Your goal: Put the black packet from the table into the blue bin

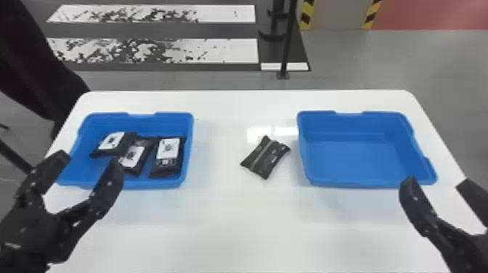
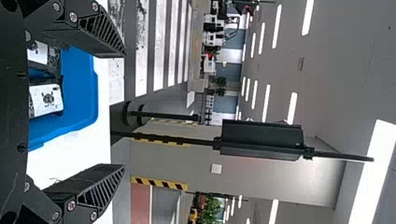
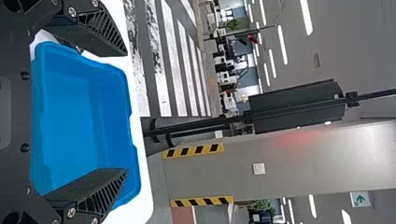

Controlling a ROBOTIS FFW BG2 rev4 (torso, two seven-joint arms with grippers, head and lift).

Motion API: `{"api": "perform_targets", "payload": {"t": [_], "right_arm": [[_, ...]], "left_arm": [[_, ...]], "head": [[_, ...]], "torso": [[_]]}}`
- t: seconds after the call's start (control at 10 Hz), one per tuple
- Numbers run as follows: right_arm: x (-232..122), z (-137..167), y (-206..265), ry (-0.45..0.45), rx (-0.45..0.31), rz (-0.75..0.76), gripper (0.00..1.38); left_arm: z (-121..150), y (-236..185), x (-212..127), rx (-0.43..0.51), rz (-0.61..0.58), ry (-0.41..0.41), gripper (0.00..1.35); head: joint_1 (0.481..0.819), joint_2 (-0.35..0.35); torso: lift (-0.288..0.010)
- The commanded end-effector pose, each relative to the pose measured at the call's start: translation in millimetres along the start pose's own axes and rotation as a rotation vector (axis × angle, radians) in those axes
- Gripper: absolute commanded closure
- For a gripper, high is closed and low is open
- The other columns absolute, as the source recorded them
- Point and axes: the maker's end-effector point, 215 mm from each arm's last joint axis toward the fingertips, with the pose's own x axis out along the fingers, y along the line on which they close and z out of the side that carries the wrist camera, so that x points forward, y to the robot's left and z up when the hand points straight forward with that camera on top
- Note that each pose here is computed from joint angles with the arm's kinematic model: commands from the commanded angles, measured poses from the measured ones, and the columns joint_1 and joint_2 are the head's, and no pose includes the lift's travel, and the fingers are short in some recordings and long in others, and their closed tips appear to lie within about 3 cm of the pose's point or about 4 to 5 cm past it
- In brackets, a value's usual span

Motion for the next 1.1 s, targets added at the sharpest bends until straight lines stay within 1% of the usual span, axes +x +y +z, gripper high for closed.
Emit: {"api": "perform_targets", "payload": {"t": [0.0, 0.5, 0.6, 0.7, 0.8, 0.9, 1.0], "right_arm": [[0, 0, 0, 0.0, 0.0, -0.001, 0.13], [0, 0, 0, 0.0, 0.0, -0.001, 0.13], [0, 0, 0, -0.001, 0.002, -0.001, 0.13], [1, 0, 0, -0.003, 0.001, -0.001, 0.13], [3, 1, 0, -0.005, 0.002, 0.001, 0.13], [2, -1, 0, -0.003, 0.003, 0.0, 0.13], [2, -2, 0, -0.001, 0.003, -0.001, 0.13]], "left_arm": [[0, -2, 1, -0.001, -0.005, 0.0, 0.19], [-1, -6, 4, -0.009, -0.015, 0.002, 0.19], [-6, -21, 12, -0.01, -0.051, 0.013, 0.19], [-14, -36, 25, 0.017, -0.104, 0.034, 0.19], [-20, -54, 39, 0.012, -0.159, 0.035, 0.19], [-28, -76, 56, -0.007, -0.212, 0.046, 0.19], [-37, -93, 77, 0.0, -0.266, 0.051, 0.19]], "head": [[0.695, 0.0], [0.695, -0.005], [0.695, -0.007], [0.695, -0.023], [0.695, -0.039], [0.695, -0.077], [0.695, -0.109]], "torso": [[-0.11], [-0.11], [-0.11], [-0.11], [-0.11], [-0.11], [-0.11]]}}
